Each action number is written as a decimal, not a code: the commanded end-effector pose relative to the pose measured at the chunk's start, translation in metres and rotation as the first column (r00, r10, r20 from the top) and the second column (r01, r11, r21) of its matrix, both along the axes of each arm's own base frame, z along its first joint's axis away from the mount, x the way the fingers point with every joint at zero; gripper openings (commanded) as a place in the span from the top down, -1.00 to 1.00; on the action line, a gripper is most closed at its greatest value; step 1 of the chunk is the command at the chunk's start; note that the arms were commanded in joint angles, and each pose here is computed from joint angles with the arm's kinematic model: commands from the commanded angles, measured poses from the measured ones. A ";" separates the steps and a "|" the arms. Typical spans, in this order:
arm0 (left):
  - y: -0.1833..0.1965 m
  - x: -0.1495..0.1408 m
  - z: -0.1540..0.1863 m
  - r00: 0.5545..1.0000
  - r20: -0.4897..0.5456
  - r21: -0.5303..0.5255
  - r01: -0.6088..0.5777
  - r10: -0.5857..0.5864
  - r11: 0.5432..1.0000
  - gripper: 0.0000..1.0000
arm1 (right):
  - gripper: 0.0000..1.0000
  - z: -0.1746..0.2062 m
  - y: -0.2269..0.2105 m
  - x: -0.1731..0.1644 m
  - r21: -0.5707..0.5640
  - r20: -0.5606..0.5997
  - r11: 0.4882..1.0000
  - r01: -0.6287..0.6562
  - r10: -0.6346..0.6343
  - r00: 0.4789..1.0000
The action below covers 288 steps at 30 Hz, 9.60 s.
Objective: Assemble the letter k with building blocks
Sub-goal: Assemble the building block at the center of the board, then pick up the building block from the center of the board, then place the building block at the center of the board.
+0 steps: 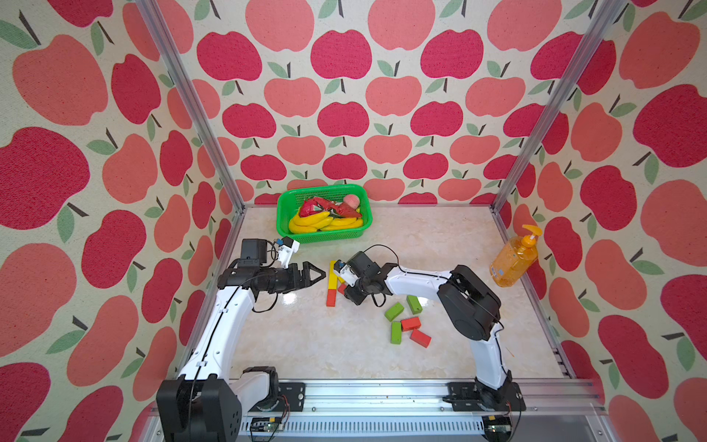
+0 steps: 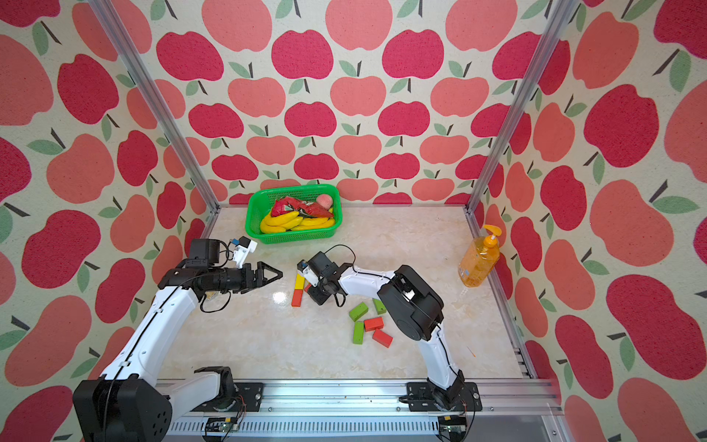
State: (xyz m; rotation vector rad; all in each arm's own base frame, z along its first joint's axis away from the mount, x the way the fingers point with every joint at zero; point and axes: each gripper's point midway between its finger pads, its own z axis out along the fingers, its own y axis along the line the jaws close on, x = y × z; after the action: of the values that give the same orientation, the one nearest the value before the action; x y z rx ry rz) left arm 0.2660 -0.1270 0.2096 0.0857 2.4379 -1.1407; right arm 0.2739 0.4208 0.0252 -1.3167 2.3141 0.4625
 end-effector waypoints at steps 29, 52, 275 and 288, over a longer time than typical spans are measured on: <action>-0.003 -0.004 -0.003 1.000 -0.002 -0.024 0.030 -0.030 0.999 -0.95 | -0.13 -0.035 -0.015 -0.013 -0.117 -0.069 0.993 0.011 -0.019 0.997; -0.028 -0.023 -0.006 0.982 0.074 0.065 0.168 -0.172 0.984 -0.95 | -0.81 0.095 -0.124 0.044 0.235 -0.085 0.822 0.518 -0.514 0.854; -0.229 0.132 -0.126 0.987 0.098 0.710 -0.157 0.124 0.686 -0.19 | -0.97 0.051 -0.241 0.077 0.228 -0.511 0.420 0.879 -0.717 0.475; -0.226 0.083 -0.054 0.957 0.289 0.655 -0.213 0.019 0.725 -0.95 | -0.97 0.066 -0.248 0.077 0.272 -0.465 0.416 0.868 -0.733 0.497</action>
State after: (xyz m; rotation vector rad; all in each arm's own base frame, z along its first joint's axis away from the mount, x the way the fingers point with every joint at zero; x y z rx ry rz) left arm 0.3519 -0.3589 0.1418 0.2669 2.5115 -0.1107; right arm 0.3486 0.1771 0.0783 0.2445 2.5012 0.8414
